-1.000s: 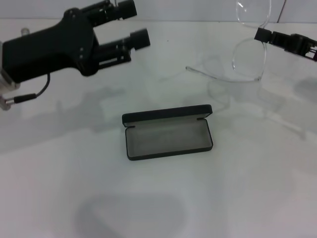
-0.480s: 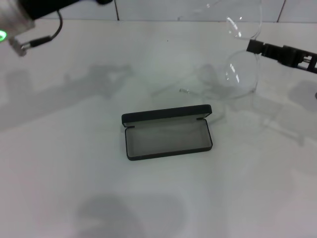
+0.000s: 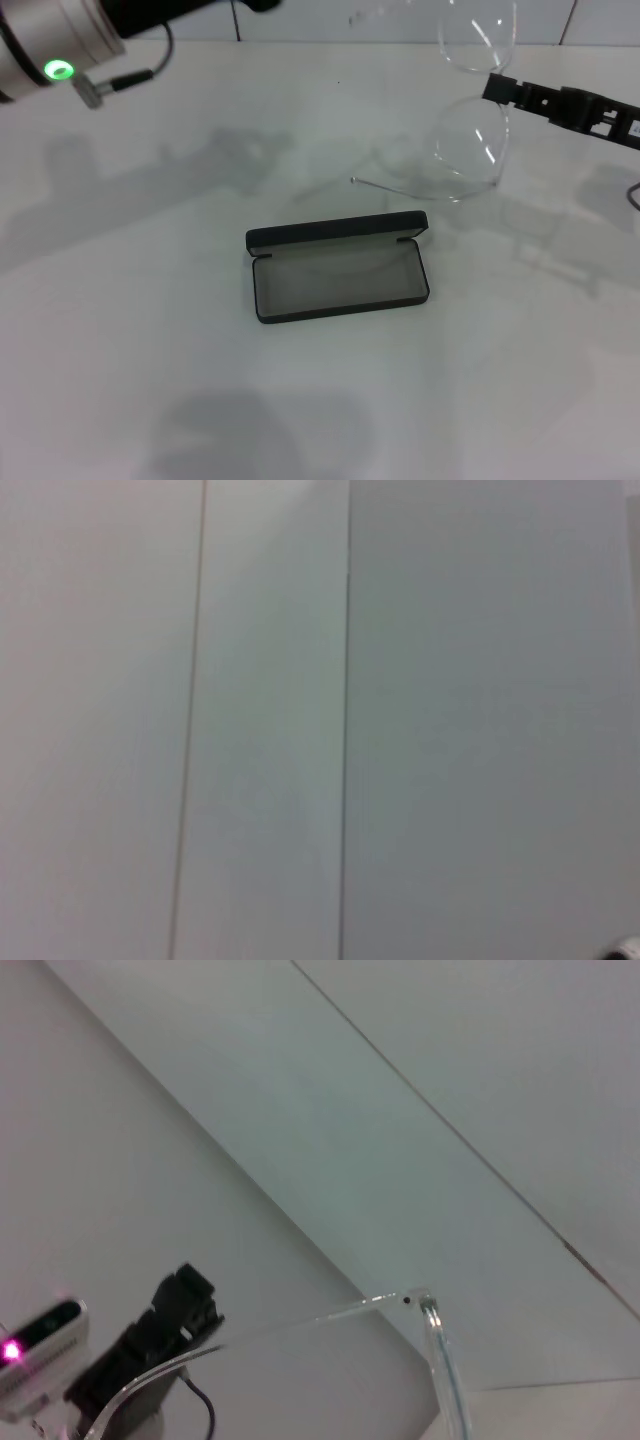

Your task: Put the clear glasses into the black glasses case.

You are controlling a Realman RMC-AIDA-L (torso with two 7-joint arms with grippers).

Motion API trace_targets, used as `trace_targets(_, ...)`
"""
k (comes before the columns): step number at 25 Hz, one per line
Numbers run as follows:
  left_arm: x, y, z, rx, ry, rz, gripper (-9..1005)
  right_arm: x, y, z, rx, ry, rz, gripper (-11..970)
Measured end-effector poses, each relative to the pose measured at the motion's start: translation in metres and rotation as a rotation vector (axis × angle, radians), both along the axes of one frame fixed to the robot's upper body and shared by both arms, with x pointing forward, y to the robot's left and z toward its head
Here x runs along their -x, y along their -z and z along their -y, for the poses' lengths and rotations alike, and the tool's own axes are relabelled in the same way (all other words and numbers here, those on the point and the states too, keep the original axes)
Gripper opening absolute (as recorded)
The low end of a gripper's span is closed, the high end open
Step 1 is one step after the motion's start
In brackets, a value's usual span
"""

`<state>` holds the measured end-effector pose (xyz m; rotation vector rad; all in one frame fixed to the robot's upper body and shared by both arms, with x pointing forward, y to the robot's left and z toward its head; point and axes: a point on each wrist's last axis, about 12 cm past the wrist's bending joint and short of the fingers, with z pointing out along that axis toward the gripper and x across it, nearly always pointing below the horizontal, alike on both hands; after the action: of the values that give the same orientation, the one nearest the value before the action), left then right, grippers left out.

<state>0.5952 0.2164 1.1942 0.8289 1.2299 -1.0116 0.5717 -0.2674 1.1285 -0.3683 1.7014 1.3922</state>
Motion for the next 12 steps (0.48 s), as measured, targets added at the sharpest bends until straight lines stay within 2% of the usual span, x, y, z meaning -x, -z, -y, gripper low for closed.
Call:
trace_targets(4,0.003,0.01,0.013,0.0,0.042,-0.008,47,-0.004,0.0,-0.01,-0.026,-0.022,-0.021,63)
trace_targets(12,0.008,0.015,0.025,0.008,0.086,-0.004,46,-0.007,0.004,-0.027,-0.047,-0.063,-0.058,63)
